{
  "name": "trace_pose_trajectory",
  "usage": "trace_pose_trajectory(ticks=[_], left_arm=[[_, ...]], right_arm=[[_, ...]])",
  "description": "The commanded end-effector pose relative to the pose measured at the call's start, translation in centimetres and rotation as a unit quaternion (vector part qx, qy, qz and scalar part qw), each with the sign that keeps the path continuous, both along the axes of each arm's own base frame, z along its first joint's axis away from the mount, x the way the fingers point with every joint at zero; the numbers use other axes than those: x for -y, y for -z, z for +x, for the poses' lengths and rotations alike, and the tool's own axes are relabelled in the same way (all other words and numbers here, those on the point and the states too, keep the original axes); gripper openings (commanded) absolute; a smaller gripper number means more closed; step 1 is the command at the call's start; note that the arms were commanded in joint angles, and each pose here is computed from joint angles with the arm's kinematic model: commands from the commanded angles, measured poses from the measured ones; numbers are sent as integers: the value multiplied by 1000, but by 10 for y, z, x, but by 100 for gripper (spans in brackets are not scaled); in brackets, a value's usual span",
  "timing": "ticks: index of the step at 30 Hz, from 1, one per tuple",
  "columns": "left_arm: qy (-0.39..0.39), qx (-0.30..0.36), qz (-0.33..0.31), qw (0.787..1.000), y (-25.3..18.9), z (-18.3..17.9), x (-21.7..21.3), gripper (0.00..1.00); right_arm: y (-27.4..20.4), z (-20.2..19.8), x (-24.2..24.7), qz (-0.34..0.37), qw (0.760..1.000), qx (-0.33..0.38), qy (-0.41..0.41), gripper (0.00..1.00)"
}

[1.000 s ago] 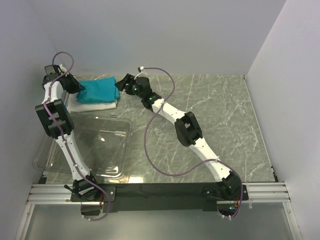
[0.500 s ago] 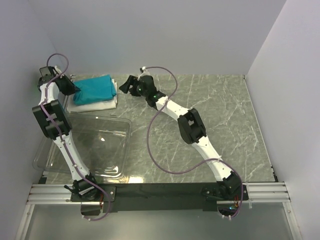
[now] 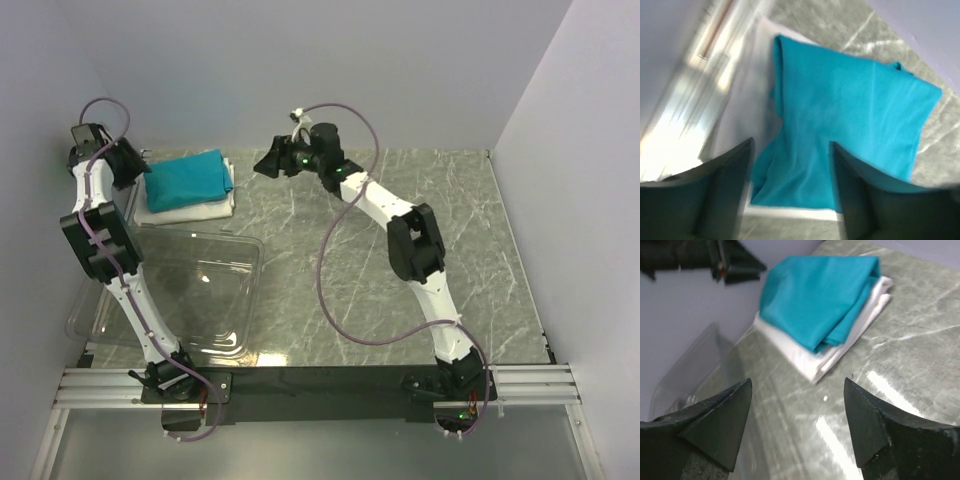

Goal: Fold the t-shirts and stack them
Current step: Neatly place the folded tshirt to the corner

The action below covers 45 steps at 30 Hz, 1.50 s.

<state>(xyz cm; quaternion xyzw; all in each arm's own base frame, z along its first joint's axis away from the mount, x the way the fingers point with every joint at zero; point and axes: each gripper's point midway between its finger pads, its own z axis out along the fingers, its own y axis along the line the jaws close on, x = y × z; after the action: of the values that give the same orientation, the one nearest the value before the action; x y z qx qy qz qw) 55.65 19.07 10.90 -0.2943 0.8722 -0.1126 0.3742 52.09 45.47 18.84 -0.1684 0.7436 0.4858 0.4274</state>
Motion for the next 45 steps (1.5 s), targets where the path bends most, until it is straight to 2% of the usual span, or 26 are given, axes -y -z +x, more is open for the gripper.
trace_pose_trajectory(ticks=[1,2,3,4,5,9,11,12,19,22,27,29,32,33,34,35,36,38,39,40,41,42,43,45], left_arm=[[-29,54,80,995,-90,-11,-10,62],[-14,60,66,996,-88,-11,-1,44],[-5,67,59,996,-91,-11,7,15],[3,75,51,996,-95,-11,14,10],[15,76,45,996,-92,-10,20,9],[65,63,1,996,-68,2,57,5],[60,46,-6,997,-49,6,59,4],[54,37,-11,998,-38,9,58,1],[11,-25,25,999,10,2,34,1],[17,-40,28,999,25,0,33,1],[30,-25,10,999,26,9,39,10],[34,-12,-1,999,18,13,44,11],[40,37,-12,998,-19,19,52,16],[49,76,-16,996,-53,21,59,19],[54,93,-15,994,-70,20,63,21],[60,102,-15,993,-80,15,70,28],[63,142,0,988,-124,6,76,33],[63,168,12,984,-144,-10,82,43],[52,202,38,977,-184,-29,83,57],[46,221,49,973,-199,-39,84,65],[37,207,46,976,-184,-55,85,81],[31,244,58,967,-217,-78,91,89],[21,228,50,972,-194,-95,92,98],[5,267,46,963,-216,-125,97,99]], right_arm=[[-54,-35,19,-10,991,82,-104,79],[-67,-42,24,-11,989,94,-111,77],[-59,-47,29,-20,989,86,-118,76],[-53,-52,35,-37,988,87,-126,75],[-65,-57,41,-38,985,102,-131,74],[-48,-77,67,-67,983,78,-152,73],[-49,-84,79,-76,982,74,-157,72],[-43,-86,88,-78,982,63,-159,71],[-35,-97,134,-85,985,30,-150,69],[-30,-102,147,-88,985,19,-144,68],[-21,-115,163,-98,985,7,-144,68],[-22,-120,171,-106,984,13,-146,68],[-25,-127,183,-126,980,26,-153,67],[-26,-127,188,-139,977,47,-157,67],[-25,-136,195,-151,974,34,-162,68],[-25,-133,204,-171,973,42,-151,68],[-23,-133,212,-189,969,54,-150,68],[-22,-142,230,-210,967,51,-137,70],[-20,-138,246,-224,966,53,-117,71],[-31,-142,256,-229,966,68,-102,73],[-23,-146,266,-236,966,57,-91,75],[-22,-144,283,-248,965,56,-66,79],[-34,-149,292,-253,964,68,-47,80],[-26,-157,315,-268,962,52,-19,85]])
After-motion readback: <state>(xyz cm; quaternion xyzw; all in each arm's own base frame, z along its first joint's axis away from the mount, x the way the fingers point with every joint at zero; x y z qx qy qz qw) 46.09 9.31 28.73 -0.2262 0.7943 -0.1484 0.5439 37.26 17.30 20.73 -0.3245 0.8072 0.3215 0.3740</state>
